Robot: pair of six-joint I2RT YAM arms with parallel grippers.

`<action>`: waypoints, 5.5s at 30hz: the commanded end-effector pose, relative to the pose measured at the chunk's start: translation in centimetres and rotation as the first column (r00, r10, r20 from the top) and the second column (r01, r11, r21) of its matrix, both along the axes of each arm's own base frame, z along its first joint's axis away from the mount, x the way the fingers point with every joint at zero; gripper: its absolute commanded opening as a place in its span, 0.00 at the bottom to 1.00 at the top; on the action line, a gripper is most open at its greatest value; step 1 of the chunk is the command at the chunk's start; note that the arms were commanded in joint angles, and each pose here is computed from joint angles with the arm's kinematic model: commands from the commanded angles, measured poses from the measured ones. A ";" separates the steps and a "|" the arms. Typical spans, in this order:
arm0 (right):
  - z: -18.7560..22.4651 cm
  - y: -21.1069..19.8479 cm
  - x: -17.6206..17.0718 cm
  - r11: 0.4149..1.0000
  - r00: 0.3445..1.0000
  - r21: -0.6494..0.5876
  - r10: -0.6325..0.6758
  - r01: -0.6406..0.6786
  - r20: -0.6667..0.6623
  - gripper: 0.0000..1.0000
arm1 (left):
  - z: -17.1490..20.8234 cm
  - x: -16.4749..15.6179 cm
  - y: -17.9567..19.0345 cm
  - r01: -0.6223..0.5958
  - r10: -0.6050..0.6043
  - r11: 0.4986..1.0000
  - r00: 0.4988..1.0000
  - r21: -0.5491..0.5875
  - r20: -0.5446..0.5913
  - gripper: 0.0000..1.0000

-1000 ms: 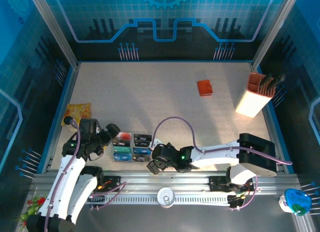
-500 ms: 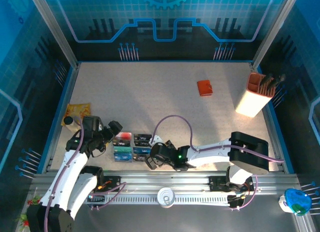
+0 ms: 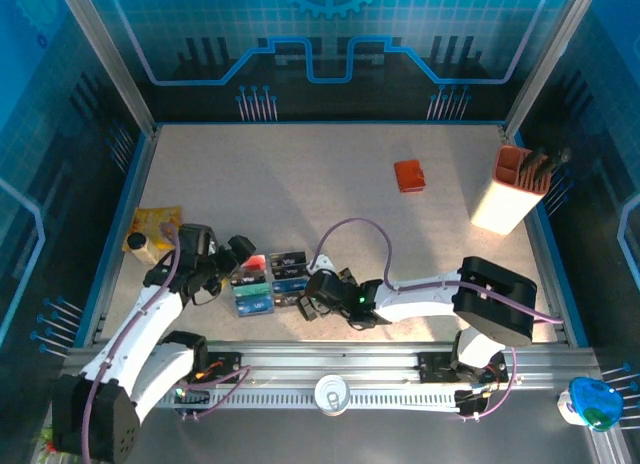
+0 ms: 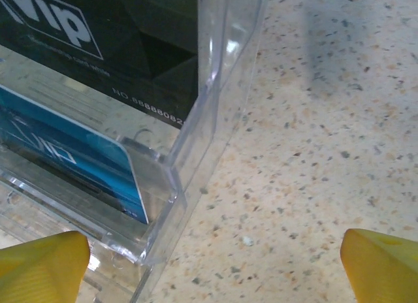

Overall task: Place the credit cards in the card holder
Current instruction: Move the storage box to the center of the table, then pick up the card holder from the top-right of the table, then pass the card holder.

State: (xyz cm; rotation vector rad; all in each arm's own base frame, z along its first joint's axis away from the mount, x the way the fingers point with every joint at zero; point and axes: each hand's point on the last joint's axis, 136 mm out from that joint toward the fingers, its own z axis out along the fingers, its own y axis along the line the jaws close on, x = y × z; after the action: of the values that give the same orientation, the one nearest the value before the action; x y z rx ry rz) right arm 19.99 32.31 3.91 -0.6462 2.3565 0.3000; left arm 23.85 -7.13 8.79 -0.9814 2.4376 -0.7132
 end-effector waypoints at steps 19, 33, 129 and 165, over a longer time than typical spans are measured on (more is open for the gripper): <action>-0.7 -8.0 8.8 0.977 0.977 0.029 -0.210 0.211 -0.019 0.99 | 1.5 11.0 -9.2 0.115 -0.117 0.993 0.992 0.032 0.053 0.99; 0.8 -12.5 11.8 0.965 0.968 0.101 -0.236 0.244 -0.084 0.99 | 0.8 16.7 -15.5 0.172 -0.174 0.984 0.983 0.042 0.050 0.99; 8.9 -26.8 21.4 0.347 0.592 0.539 -0.707 0.768 -0.388 0.00 | 7.5 3.8 -10.1 0.257 -0.245 0.966 0.947 -0.033 0.206 0.99; 24.4 -16.3 8.1 0.403 0.851 0.812 -0.485 0.422 -0.201 0.00 | 17.9 9.7 -29.4 0.229 -0.053 0.805 0.947 -0.548 0.317 0.82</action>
State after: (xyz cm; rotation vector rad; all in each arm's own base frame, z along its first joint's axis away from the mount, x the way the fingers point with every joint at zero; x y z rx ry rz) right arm 27.89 16.11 26.79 0.4587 1.9361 1.0297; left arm 33.01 -35.76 24.75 -0.7941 2.1522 -1.5345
